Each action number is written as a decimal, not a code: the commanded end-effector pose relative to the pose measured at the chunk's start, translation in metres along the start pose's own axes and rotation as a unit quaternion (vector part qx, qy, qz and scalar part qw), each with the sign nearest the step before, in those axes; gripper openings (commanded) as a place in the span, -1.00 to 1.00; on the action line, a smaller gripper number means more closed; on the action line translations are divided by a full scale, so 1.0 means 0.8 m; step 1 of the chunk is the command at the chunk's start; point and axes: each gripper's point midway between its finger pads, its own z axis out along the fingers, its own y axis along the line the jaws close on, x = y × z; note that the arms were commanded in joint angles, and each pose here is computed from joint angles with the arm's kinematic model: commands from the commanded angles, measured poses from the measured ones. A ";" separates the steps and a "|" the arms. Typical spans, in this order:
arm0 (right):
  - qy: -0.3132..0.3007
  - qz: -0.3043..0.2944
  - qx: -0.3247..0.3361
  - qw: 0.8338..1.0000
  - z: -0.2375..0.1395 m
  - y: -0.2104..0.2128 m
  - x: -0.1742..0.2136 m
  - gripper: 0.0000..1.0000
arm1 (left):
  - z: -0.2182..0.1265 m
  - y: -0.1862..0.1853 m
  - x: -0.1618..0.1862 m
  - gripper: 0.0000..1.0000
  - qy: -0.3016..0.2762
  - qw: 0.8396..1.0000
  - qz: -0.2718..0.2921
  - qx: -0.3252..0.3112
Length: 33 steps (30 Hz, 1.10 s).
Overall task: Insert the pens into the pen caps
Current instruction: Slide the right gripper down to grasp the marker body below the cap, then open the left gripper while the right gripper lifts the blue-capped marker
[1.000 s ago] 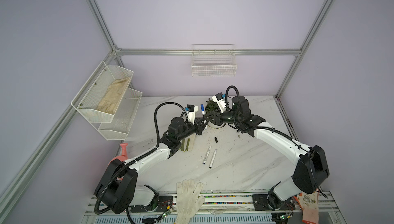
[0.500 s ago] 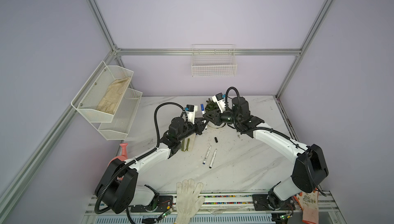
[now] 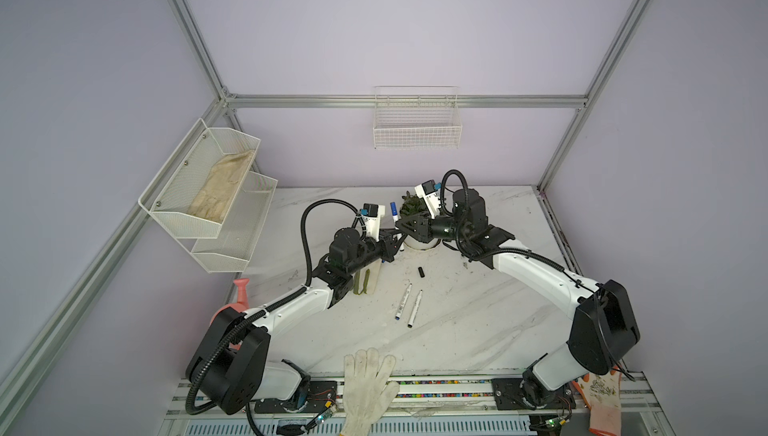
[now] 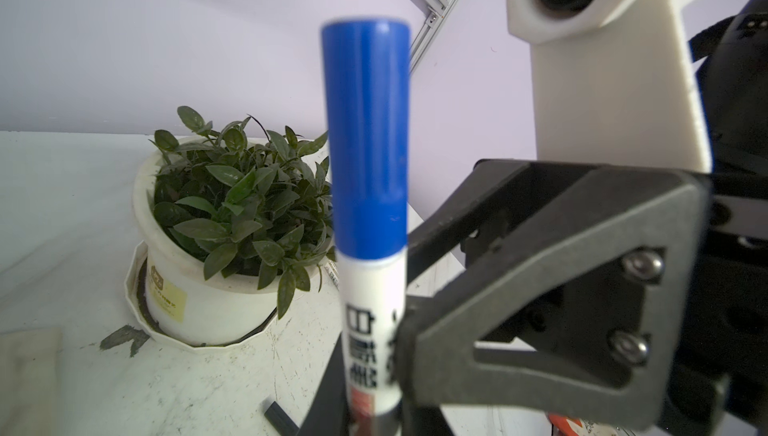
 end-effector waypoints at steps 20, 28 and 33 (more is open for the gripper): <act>-0.001 0.015 -0.021 1.000 0.028 -0.006 0.006 -0.58 | 0.008 -0.035 -0.008 -1.00 -0.002 0.998 0.014 0.058; -0.010 0.005 -0.033 0.999 0.031 0.008 0.002 -0.55 | 0.011 -0.035 -0.010 -1.00 -0.004 0.998 0.006 0.059; -0.017 0.002 -0.027 1.000 0.028 0.006 0.001 -0.82 | 0.010 -0.037 -0.010 -1.00 -0.002 0.998 0.006 0.062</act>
